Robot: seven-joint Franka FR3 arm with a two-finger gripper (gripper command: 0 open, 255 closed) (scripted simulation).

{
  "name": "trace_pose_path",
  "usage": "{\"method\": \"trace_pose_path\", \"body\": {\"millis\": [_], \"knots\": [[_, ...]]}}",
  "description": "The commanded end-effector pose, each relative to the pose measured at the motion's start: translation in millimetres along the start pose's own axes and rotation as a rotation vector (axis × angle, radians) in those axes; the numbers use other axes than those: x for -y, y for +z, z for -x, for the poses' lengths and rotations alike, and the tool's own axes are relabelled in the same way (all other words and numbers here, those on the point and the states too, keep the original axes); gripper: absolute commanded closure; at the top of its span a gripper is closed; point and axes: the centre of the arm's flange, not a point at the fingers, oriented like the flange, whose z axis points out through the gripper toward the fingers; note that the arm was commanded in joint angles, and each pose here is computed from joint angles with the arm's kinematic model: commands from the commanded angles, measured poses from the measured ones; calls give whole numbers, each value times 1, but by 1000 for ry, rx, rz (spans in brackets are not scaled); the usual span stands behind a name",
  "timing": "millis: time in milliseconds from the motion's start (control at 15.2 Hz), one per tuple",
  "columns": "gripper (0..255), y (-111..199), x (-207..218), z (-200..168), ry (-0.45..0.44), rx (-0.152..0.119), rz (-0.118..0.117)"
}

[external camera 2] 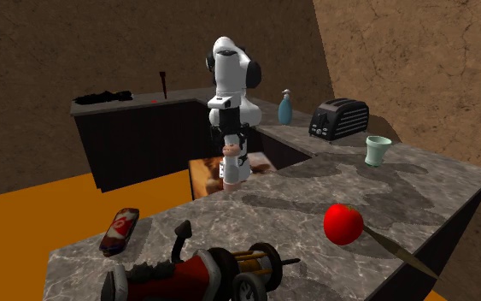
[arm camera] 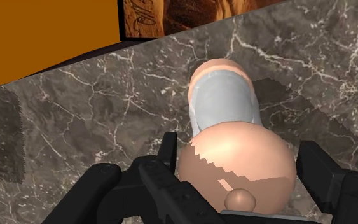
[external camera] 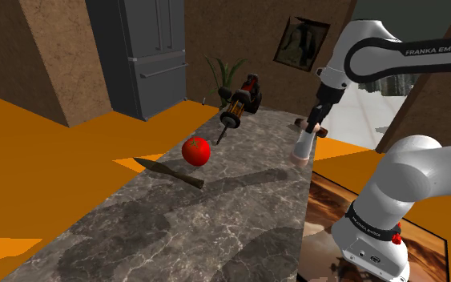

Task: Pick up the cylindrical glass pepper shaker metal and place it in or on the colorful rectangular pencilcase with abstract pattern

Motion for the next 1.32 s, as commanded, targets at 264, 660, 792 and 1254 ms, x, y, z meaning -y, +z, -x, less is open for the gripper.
{"method": "trace_pose_path", "body": {"millis": [264, 660, 792, 1254], "knots": [[255, -32, -1, -3, 0, 0, 0], [255, -64, -1, -6, 0, 0, 0], [255, -71, -13, -9, 0, 0, 0], [255, -84, -101, -34, 0, 0, 0]]}}
